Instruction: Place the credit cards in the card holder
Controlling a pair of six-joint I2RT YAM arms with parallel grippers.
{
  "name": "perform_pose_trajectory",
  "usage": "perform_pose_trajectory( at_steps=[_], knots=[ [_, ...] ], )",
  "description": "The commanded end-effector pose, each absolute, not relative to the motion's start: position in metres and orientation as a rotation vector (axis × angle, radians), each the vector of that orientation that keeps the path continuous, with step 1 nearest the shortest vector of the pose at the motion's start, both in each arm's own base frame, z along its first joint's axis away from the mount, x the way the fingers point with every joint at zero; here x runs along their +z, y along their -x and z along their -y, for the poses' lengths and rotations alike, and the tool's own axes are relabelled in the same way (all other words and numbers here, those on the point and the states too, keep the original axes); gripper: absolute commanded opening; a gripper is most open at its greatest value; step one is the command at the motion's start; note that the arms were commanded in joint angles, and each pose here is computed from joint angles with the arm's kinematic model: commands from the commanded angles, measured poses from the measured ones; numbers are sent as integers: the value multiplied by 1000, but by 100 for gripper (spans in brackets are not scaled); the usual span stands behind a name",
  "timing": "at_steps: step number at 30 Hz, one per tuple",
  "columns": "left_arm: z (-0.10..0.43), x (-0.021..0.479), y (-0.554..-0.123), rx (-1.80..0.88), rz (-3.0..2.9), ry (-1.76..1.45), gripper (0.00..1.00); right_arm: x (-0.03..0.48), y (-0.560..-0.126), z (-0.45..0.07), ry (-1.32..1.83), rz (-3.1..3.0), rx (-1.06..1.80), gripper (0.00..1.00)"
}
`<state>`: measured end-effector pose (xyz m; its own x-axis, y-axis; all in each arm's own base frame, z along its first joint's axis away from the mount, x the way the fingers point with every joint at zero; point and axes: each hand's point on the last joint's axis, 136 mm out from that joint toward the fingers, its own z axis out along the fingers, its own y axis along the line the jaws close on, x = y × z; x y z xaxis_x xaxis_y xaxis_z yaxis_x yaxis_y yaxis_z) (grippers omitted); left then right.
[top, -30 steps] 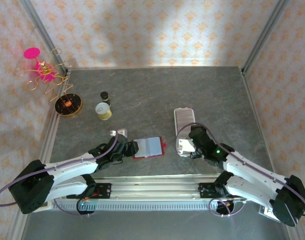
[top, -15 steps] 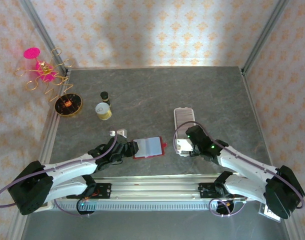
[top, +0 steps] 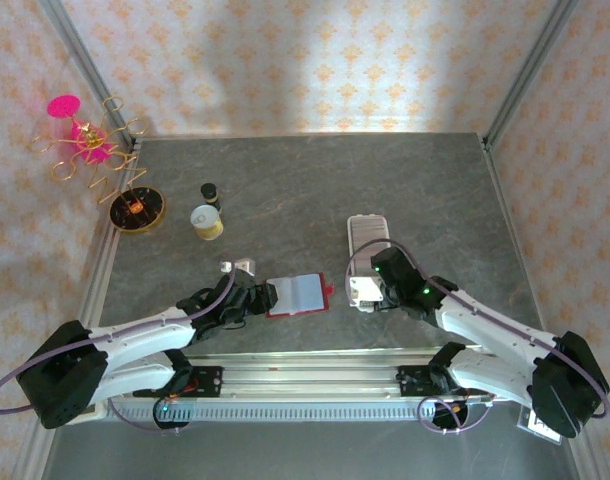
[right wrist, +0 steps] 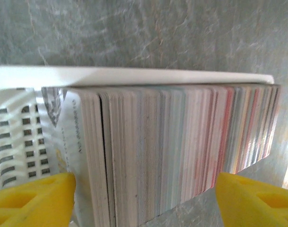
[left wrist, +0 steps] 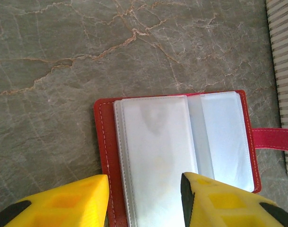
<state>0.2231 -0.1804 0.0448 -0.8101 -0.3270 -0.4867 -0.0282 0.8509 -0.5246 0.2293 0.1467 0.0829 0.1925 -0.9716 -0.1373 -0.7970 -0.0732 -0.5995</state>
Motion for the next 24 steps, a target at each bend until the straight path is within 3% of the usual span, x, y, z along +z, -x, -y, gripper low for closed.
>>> perform_pose_trajectory(
  at_steps=[1, 12, 19, 24],
  knots=[
    [181, 47, -227, -686, -2426, 259, 46, 91, -227, -153, 1901, -1654, -349, 76],
    [180, 45, -225, -688, -2431, 265, 45, 77, -225, -150, 1948, -1682, -348, 69],
    [181, 47, -226, -692, -2427, 267, 45, 73, -227, -148, 1960, -1690, -370, 54],
    [181, 47, -225, -696, -2428, 267, 44, 70, -226, -147, 1968, -1690, -373, 54]
  ],
)
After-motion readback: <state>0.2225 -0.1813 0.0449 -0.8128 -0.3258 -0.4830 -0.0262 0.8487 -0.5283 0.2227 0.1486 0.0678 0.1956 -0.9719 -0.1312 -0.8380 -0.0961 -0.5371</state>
